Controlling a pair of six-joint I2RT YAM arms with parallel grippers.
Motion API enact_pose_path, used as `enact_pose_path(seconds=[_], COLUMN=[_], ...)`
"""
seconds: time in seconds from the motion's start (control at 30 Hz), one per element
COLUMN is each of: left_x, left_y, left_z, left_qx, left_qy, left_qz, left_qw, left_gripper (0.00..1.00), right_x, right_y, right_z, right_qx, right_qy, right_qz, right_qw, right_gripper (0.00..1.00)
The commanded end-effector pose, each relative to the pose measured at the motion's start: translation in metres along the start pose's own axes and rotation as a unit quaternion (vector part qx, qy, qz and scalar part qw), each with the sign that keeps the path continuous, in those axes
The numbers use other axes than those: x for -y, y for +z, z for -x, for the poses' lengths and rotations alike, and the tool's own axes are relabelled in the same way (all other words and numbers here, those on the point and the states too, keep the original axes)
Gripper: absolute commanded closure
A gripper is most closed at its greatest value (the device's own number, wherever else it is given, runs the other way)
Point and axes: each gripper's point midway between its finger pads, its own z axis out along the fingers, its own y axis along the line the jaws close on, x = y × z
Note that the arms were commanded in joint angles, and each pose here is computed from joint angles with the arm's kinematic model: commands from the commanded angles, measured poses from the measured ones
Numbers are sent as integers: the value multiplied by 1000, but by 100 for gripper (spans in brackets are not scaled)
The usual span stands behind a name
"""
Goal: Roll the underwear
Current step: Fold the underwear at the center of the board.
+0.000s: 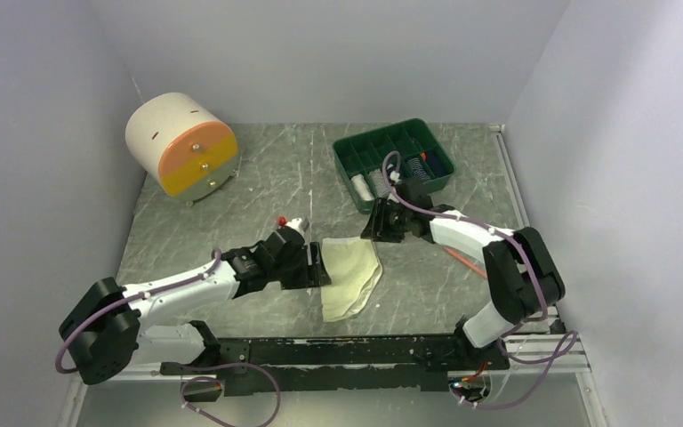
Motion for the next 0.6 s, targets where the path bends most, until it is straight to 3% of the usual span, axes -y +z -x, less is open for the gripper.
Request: enact_pose_path(seconds=[0.0,0.13,0.23,0.3,0.37,0.47,0.57], left_x=[-12,-21,-26,-21,-14,-13,-8], left_y=[0,8,14,17,20,26,35], left_z=[-1,-7,5,16,30,45,56], left_qx=[5,-14,7,18,28,34,37], left_qy=[-1,11,24,34,49,72,94], left_qz=[29,50,72,71,73,96,98], left_qw=[1000,999,997,997,996,992,990], left_gripper=[29,30,31,31,31,31,30], right_x=[-1,10,7,4,2,0,1], right_y=[17,28,26,24,23,24,19], right_z=[5,8,15,18,21,22,24], right_qx=[5,2,15,21,25,20,16], right_qy=[-16,-26,-31,-35,-37,-44,-49], right_qz=[-16,-58,-55,-50,-46,-42,-55], right_qw=[1000,998,998,998,998,998,997], right_gripper=[59,75,93,98,92,66,57])
